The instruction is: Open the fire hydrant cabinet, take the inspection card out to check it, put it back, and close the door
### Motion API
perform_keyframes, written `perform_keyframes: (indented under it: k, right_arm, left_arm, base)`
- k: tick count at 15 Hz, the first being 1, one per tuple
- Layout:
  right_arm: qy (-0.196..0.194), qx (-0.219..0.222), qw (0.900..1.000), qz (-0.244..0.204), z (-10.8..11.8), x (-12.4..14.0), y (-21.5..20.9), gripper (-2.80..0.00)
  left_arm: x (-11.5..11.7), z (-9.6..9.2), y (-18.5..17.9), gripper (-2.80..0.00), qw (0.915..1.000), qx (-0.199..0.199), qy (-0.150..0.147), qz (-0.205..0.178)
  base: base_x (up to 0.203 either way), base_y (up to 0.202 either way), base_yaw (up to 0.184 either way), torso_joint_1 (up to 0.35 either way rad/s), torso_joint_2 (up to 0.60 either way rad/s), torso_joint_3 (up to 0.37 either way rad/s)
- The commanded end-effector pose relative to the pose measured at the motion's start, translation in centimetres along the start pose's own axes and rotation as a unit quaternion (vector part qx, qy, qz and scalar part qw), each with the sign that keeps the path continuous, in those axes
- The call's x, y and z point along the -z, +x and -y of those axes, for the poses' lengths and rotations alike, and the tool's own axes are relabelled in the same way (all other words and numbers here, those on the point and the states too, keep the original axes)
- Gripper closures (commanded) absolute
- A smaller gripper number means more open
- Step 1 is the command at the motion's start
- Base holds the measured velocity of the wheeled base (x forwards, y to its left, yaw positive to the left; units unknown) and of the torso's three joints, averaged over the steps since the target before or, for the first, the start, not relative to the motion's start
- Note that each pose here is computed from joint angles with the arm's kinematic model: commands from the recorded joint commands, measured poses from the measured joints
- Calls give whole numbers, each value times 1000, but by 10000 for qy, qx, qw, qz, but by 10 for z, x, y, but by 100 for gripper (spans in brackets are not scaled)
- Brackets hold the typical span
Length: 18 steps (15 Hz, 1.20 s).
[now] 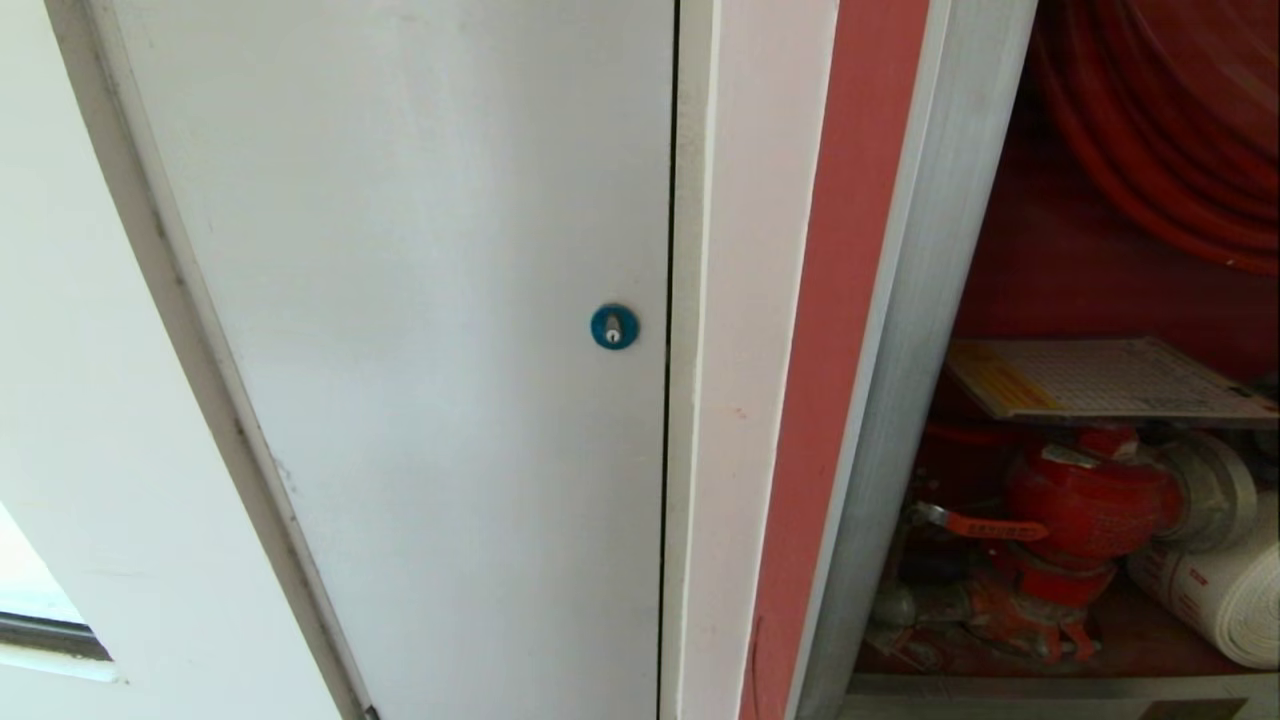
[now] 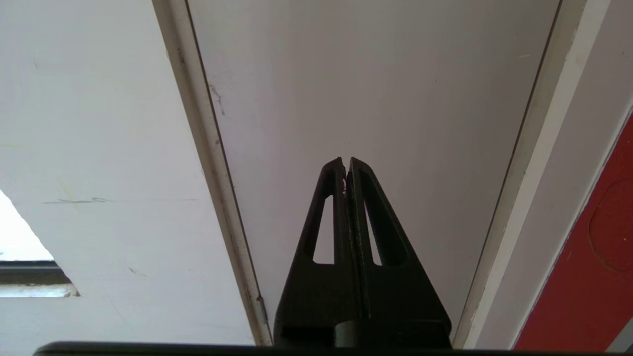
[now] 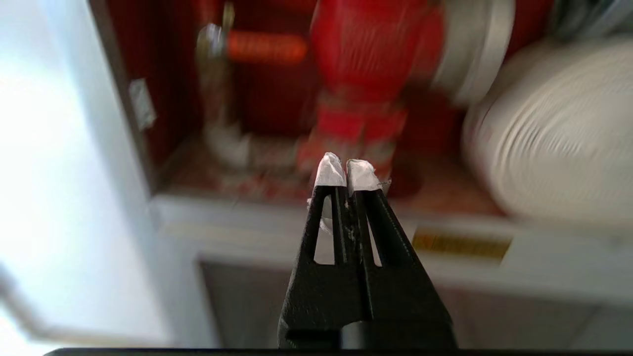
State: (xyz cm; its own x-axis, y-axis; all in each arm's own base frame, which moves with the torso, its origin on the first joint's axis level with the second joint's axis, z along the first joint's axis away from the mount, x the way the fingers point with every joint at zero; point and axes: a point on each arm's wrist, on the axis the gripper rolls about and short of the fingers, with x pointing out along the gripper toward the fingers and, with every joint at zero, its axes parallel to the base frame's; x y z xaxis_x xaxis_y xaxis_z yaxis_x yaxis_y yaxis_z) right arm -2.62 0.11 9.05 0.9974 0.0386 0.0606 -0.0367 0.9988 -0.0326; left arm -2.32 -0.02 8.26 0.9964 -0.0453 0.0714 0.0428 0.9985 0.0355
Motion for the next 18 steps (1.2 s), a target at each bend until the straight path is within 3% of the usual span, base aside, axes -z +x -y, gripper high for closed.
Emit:
perform_keyframes:
  k: [1, 3, 18]
  right_arm:
    - [-93, 17, 9999, -85, 0, 11, 3, 0]
    - [-95, 36, 9991, -415, 0, 17, 2, 0]
    - [162, 66, 9993, -343, 0, 16, 2, 0]
  left_arm:
    - [8, 0, 2, 0, 9999, 8, -3, -135]
    - [8, 0, 2, 0, 9999, 7, -3, -131]
    - [8, 0, 2, 0, 9999, 9, -4, -150]
  base:
    - [0, 0, 0, 0, 0, 0]
    - [0, 0, 0, 0, 0, 0]
    - [0, 0, 0, 0, 0, 0]
